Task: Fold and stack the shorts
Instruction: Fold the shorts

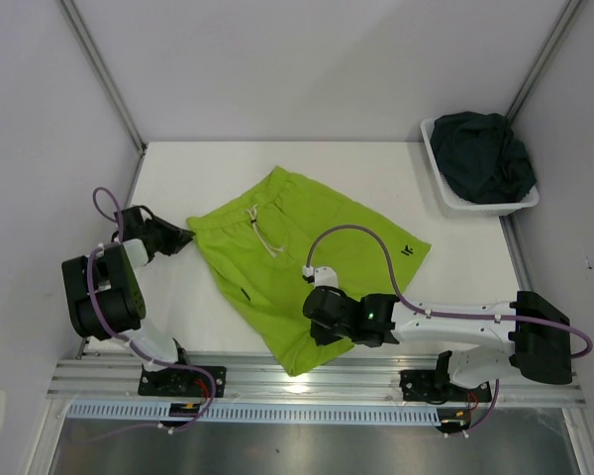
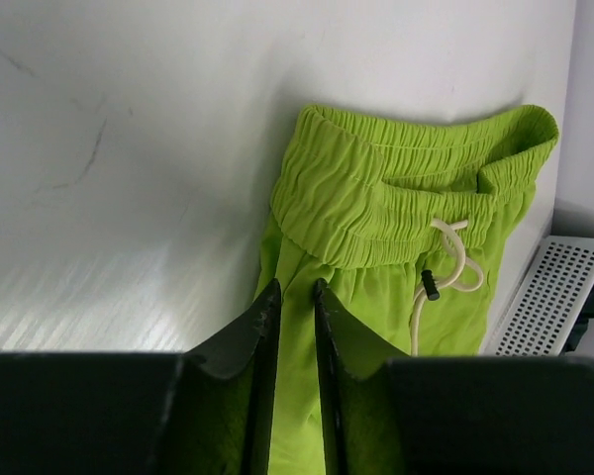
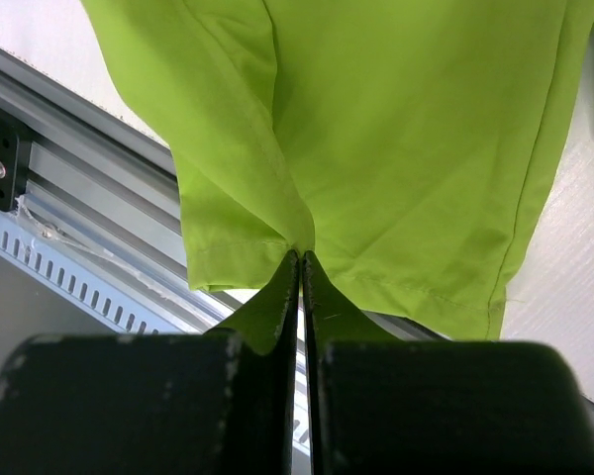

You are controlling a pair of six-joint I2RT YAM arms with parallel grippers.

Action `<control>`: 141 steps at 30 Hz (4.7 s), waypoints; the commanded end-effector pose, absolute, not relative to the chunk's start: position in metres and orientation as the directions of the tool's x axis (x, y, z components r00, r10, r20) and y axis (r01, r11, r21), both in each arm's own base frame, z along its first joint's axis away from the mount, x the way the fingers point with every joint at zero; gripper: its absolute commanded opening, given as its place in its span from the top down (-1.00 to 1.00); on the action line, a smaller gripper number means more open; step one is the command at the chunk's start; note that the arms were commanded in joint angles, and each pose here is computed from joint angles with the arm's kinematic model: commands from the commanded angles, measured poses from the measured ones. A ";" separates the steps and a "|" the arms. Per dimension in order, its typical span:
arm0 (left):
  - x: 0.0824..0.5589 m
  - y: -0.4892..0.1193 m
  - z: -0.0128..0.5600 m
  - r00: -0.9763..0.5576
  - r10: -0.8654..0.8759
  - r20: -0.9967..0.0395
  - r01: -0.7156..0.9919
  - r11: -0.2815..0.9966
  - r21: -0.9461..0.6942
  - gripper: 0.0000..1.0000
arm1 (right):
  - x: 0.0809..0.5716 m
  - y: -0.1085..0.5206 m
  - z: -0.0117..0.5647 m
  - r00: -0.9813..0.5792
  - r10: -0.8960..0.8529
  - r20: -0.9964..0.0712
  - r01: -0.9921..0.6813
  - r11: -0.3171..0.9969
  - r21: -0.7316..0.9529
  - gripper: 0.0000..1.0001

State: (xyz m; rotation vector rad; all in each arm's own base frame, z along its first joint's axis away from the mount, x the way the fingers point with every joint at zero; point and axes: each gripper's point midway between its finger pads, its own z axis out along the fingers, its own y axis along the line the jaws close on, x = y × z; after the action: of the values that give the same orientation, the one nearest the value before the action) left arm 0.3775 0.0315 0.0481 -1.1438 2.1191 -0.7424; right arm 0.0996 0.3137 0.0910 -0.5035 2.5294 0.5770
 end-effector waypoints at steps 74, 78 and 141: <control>0.476 -0.012 0.078 -0.541 -0.721 -0.433 -0.442 0.681 -0.583 1.00 | -0.056 0.437 0.133 -0.463 -0.623 -0.630 -0.879 0.412 0.238 1.00; 0.463 0.007 0.105 -0.513 -0.727 -0.457 -0.487 0.685 -0.542 1.00 | -0.074 0.446 0.164 -0.396 -0.626 -0.672 -0.910 0.364 0.197 1.00; 0.552 -0.035 0.214 -0.181 -0.977 -0.115 -0.646 0.207 -0.735 1.00 | 0.283 0.136 0.188 -0.717 0.208 -0.665 -0.093 0.917 0.387 1.00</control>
State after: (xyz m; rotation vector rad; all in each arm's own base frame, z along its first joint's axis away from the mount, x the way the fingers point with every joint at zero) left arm 0.5257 -0.0478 0.1932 -1.4925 2.0379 -0.7306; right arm 0.2779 0.1468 0.1978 0.0522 2.3077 0.5246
